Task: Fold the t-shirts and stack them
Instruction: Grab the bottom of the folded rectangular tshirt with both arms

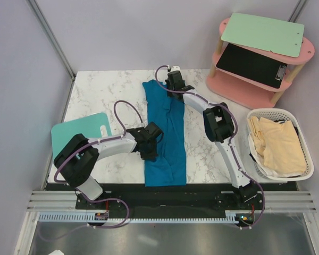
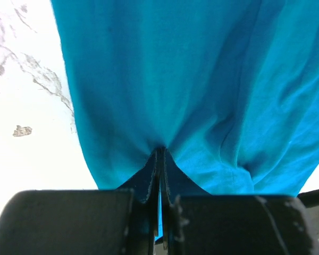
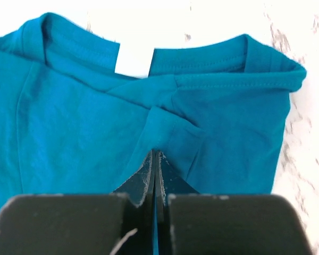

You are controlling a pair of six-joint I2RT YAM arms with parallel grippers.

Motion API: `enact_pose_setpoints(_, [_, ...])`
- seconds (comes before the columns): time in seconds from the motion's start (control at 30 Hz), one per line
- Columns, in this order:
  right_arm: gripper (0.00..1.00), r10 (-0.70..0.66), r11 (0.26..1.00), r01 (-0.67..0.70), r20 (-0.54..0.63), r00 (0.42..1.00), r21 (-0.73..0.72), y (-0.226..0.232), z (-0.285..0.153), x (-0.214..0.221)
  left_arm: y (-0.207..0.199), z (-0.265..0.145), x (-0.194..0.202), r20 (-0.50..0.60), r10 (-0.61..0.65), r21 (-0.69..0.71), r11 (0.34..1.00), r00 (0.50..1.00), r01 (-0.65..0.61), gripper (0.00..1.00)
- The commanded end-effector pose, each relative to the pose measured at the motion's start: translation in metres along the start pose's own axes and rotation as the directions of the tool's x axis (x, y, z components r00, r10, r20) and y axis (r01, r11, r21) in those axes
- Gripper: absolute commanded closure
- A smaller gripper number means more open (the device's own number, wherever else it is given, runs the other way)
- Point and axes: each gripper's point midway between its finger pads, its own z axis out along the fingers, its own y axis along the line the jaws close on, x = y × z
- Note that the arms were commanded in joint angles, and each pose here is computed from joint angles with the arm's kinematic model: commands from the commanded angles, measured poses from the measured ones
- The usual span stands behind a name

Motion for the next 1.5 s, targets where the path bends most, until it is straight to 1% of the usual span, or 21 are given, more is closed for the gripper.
enact_pose_setpoints(0.0, [1.0,0.031,0.997,-0.026,0.076,0.997,-0.067,0.01,-0.04,-0.038,-0.007,-0.004,0.001,0.0,0.012,-0.01,1.0,1.0,-0.012,0.98])
enact_pose_setpoints(0.07, [1.0,0.048,0.994,-0.037,0.102,0.994,-0.102,0.019,-0.058,-0.055,-0.013,-0.011,-0.009,0.038,0.022,0.004,1.0,0.999,-0.022,0.98])
enact_pose_setpoints(0.17, [1.0,0.051,0.988,-0.038,0.086,0.995,-0.149,0.034,-0.07,-0.054,-0.02,-0.026,-0.031,0.121,0.031,0.014,0.999,0.992,-0.033,0.98])
enact_pose_setpoints(0.23, [1.0,0.037,0.985,-0.024,0.077,0.996,-0.174,0.046,-0.074,-0.053,-0.021,-0.03,-0.037,0.132,0.047,0.003,0.999,0.99,-0.047,0.98])
enact_pose_setpoints(0.27, [1.0,0.014,0.984,-0.004,0.057,0.998,-0.179,0.055,-0.073,-0.043,-0.025,-0.034,-0.043,0.146,0.047,0.008,0.999,0.988,-0.048,0.98])
enact_pose_setpoints(0.33, [1.0,-0.009,0.984,0.018,0.047,0.999,-0.179,0.064,-0.072,-0.038,-0.024,-0.034,-0.047,0.148,0.054,-0.002,0.999,0.988,-0.054,0.98])
enact_pose_setpoints(0.37, [1.0,-0.035,0.984,0.035,0.005,0.999,-0.174,0.07,-0.068,-0.021,-0.024,-0.036,-0.052,0.158,0.048,-0.005,0.999,0.986,-0.048,0.98])
enact_pose_setpoints(0.4, [1.0,-0.043,0.983,0.043,0.003,0.999,-0.179,0.075,-0.068,-0.023,-0.024,-0.037,-0.053,0.16,0.048,-0.005,0.999,0.986,-0.048,0.98])
enact_pose_setpoints(0.43, [1.0,-0.051,0.984,0.048,-0.013,0.999,-0.171,0.076,-0.066,-0.017,-0.023,-0.038,-0.056,0.164,0.043,-0.006,0.999,0.985,-0.043,0.98])
enact_pose_setpoints(0.47, [1.0,-0.067,0.984,0.058,-0.052,0.996,-0.168,0.078,-0.062,-0.001,-0.018,-0.039,-0.059,0.166,0.032,-0.013,0.999,0.986,-0.03,0.98])
enact_pose_setpoints(0.53, [1.0,-0.073,0.986,0.06,-0.076,0.994,-0.156,0.077,-0.06,0.008,-0.013,-0.041,-0.064,0.175,0.018,-0.019,1.0,0.984,-0.015,0.98])
enact_pose_setpoints(0.63, [1.0,-0.088,0.991,0.075,-0.114,0.99,-0.114,0.069,-0.06,0.021,0.0,-0.044,-0.074,0.187,-0.012,-0.035,0.999,0.982,0.018,0.98])
enact_pose_setpoints(0.8, [1.0,-0.123,0.992,0.126,-0.157,0.98,0.013,0.041,-0.063,0.031,0.02,-0.047,-0.09,0.199,-0.037,-0.056,0.997,0.979,0.049,0.98])
enact_pose_setpoints(0.97, [1.0,-0.146,0.984,0.161,-0.169,0.975,0.075,0.027,-0.07,0.033,0.014,-0.044,-0.101,0.202,-0.027,-0.057,0.998,0.979,0.039,0.98])
enact_pose_setpoints(1.13, [1.0,-0.173,0.971,0.198,-0.175,0.969,0.135,0.012,-0.077,0.031,0.011,-0.025,-0.103,0.158,-0.008,-0.081,0.996,0.987,0.022,0.98])
enact_pose_setpoints(1.2, [1.0,-0.188,0.963,0.217,-0.181,0.965,0.16,0.006,-0.08,0.031,0.012,-0.019,-0.102,0.143,-0.006,-0.09,0.996,0.99,0.019,0.98])
enact_pose_setpoints(1.33, [1.0,-0.222,0.919,0.273,-0.196,0.955,0.285,-0.019,-0.086,0.026,0.018,-0.007,-0.097,0.12,-0.007,-0.118,0.993,0.993,0.021,0.98])
enact_pose_setpoints(1.47, [1.0,-0.215,0.891,0.273,-0.192,0.958,0.363,-0.034,-0.097,0.021,0.023,-0.005,-0.093,0.115,-0.007,-0.134,0.991,0.993,0.022,0.98])
